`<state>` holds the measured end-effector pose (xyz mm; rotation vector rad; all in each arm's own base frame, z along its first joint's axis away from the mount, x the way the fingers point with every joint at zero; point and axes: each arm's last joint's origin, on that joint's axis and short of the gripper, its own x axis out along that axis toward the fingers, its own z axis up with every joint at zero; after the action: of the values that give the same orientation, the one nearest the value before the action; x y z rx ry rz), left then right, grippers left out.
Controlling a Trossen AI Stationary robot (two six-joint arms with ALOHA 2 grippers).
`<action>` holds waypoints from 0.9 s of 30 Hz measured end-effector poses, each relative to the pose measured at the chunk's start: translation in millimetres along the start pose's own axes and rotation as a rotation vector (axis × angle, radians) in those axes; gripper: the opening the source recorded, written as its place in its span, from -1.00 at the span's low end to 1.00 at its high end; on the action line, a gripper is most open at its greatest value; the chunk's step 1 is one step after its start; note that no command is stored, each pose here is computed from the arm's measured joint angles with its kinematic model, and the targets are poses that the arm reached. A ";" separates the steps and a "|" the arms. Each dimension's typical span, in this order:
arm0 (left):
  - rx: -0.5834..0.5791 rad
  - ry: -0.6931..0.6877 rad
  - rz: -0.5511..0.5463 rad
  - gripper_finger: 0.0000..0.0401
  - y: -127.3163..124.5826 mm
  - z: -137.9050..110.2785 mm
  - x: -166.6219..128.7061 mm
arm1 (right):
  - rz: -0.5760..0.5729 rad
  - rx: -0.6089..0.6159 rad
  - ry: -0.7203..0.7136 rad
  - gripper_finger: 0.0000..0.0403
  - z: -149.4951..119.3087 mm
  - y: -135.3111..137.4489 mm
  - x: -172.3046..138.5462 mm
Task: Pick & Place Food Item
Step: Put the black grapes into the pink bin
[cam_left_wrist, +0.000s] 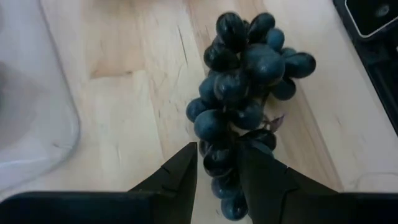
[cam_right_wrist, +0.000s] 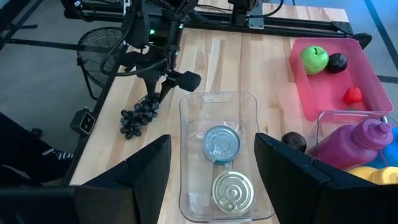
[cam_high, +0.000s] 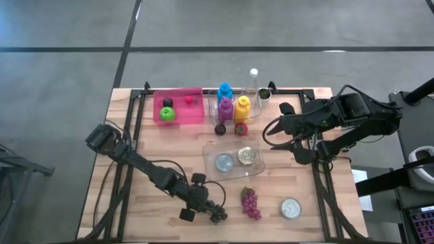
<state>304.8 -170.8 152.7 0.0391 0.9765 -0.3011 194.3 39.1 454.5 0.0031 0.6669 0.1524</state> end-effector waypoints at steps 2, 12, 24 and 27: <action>-0.001 0.002 -0.003 -0.41 0.0 -0.2 0.0 | 0.000 -0.001 0.000 0.13 0.0 0.0 -0.1; -0.005 0.004 -0.011 -0.55 -0.3 -0.3 0.2 | 0.000 -0.001 0.000 0.11 0.0 0.0 0.0; -0.014 0.023 -0.081 -0.97 -2.1 -0.8 0.1 | -0.002 -0.001 -0.002 0.11 0.2 0.0 -0.1; -0.064 0.022 -0.077 -0.98 -0.3 0.0 -0.6 | -0.002 -0.005 -0.003 0.11 0.2 -0.1 0.0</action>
<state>304.4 -170.9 153.2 -0.0535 1.0104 -0.3407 194.4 39.0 454.7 -0.0023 0.6638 0.1519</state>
